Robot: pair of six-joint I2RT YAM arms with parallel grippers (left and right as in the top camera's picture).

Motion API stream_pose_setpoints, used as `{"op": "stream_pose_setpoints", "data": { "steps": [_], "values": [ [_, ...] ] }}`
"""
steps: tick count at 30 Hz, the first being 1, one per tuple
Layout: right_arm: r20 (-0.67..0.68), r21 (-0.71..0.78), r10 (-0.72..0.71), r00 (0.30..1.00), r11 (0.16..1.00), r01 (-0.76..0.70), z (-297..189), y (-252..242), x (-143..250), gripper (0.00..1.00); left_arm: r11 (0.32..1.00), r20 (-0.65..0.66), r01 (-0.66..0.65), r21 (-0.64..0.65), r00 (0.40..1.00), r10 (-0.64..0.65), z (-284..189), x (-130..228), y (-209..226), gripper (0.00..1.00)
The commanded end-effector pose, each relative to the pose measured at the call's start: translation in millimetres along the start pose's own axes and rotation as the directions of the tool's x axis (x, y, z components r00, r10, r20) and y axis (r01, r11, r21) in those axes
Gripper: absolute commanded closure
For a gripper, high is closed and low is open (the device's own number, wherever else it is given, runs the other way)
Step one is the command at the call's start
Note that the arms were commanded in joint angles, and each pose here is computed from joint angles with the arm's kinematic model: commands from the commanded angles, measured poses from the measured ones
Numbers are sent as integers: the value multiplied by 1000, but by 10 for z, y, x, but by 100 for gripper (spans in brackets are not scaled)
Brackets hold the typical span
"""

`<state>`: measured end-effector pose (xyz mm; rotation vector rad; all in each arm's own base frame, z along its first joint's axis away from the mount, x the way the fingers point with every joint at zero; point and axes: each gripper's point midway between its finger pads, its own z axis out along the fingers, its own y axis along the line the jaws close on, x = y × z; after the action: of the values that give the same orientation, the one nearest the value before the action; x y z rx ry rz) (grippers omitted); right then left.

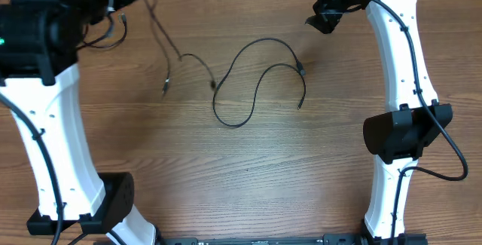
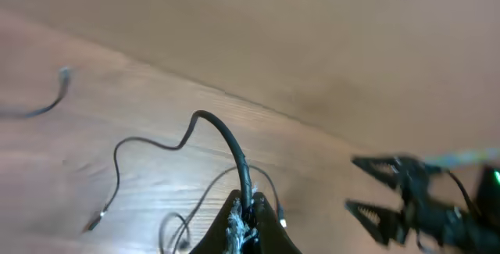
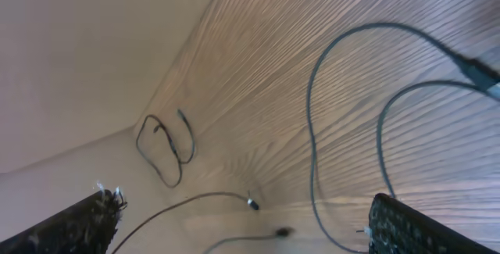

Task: Untangle cables
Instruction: 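Carry the held cable to the far left with the left gripper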

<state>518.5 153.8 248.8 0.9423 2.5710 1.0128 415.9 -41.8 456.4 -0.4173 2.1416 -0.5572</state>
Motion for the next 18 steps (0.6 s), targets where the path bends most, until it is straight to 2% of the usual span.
{"op": "stream_pose_setpoints", "data": {
  "steps": [1,4,7,10,18],
  "values": [
    [29,32,-10,1000,999,9,48,-63,-61,0,968,92,221,-116,973,-211,-152,-196,434,96],
    [29,32,-10,1000,999,9,48,-63,-61,0,929,132,317,-194,946,-295,-152,-244,728,96],
    [29,32,-10,1000,999,9,48,-63,-60,0,853,143,445,-273,895,-421,-49,-239,1135,96],
    [28,34,-9,1000,999,8,48,-68,-57,0,792,156,517,-324,855,-495,62,-243,1448,96],
    [30,44,-6,1000,999,5,47,-89,-58,0,540,258,711,-450,683,-684,326,-249,2625,96]
  ]
}}
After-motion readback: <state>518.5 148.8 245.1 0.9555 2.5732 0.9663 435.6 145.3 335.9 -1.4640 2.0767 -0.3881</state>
